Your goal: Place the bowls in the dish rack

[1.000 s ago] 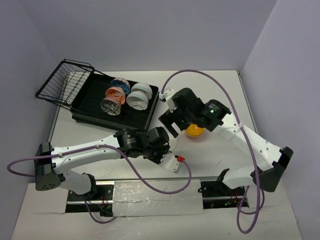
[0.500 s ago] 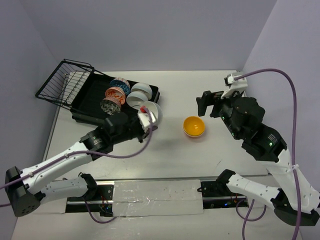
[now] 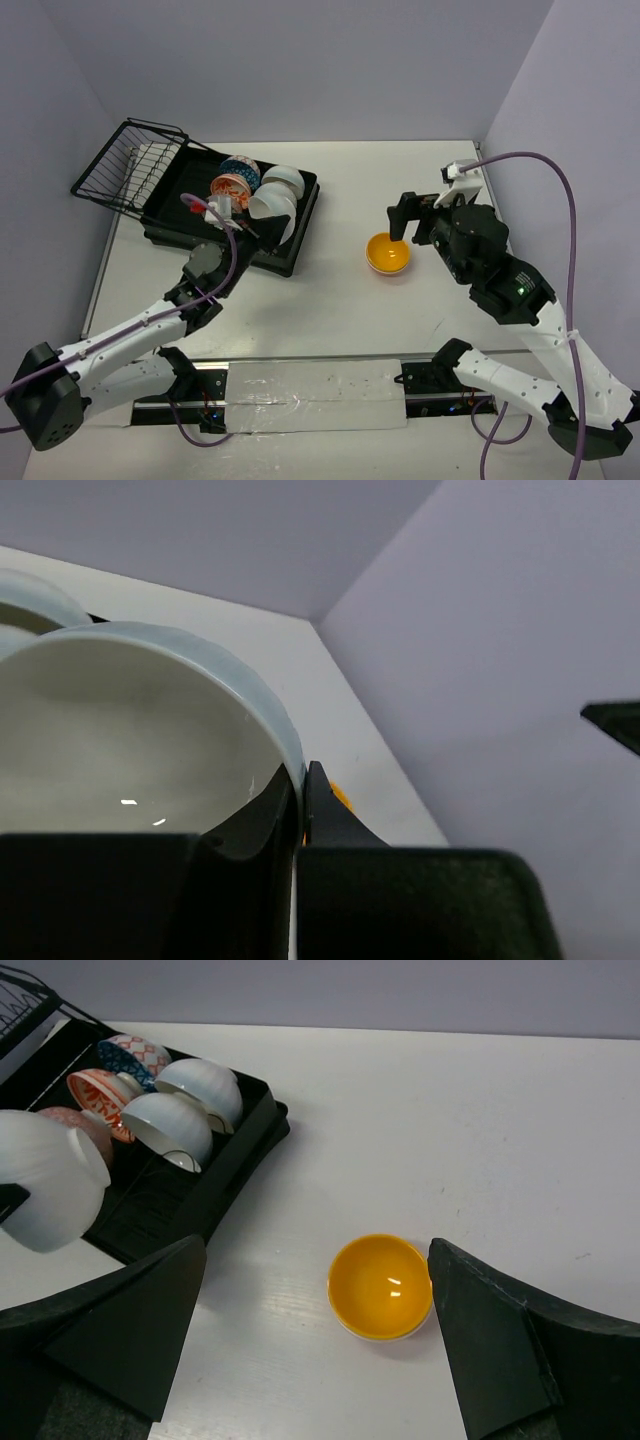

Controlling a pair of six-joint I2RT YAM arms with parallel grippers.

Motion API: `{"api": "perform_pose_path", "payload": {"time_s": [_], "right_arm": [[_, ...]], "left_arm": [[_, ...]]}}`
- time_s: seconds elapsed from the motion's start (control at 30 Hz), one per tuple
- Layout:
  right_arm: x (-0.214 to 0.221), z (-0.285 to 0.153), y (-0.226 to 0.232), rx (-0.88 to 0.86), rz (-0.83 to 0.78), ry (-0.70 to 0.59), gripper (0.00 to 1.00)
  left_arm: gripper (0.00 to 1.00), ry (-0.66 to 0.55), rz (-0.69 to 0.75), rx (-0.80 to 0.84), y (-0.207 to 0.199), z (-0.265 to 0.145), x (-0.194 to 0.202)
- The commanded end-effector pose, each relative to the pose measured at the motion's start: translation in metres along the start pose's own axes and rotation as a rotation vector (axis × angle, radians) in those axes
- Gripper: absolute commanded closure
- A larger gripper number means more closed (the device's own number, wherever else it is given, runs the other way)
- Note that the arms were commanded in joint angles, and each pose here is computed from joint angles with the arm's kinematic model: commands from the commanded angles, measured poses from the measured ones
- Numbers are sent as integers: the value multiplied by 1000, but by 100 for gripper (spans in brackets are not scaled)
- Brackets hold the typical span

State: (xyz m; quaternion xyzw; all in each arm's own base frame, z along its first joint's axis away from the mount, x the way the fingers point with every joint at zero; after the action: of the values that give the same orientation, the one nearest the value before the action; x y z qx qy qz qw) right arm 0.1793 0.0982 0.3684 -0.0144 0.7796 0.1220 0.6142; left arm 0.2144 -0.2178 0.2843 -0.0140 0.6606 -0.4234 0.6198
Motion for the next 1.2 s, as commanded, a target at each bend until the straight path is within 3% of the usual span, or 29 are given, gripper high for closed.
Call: {"api": "perform_pose_path", "payload": {"time_s": [0.0,0.2,0.47,0.77,1.17], "right_arm": [[-8,-6,-1,-23,46,-57,1],[0,-10,-6,-24,-3,-38,1],[9,-11,-16,4,-69,-28,1],[20,-11,-21,1,-82,-28,0],[24,-11,-22,-9,-114,-26,0]], "left_arm": [[100,-352,-283,42,-7,-2,-45],[100,-470,-340,70,9,2,-35],[100,-535,-362,55,20,21,-24],[100,-557,-422,-24,39,38,-5],[100,-602,-426,24,50,49,3]]}}
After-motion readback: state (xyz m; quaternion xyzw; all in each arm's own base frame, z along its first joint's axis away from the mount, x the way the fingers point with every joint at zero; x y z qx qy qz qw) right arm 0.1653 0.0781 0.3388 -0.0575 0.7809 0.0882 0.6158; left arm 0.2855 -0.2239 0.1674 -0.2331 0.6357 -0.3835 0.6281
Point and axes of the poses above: each gripper's point midway between its finger pads, its own z axis out along the fingers, its own y axis along the line the jaws close on, x = y × z, the point moved 7 cm from there along -z, back along the fingers, and after that the axes turned 2 degrees about z, right-handed, at the moved point
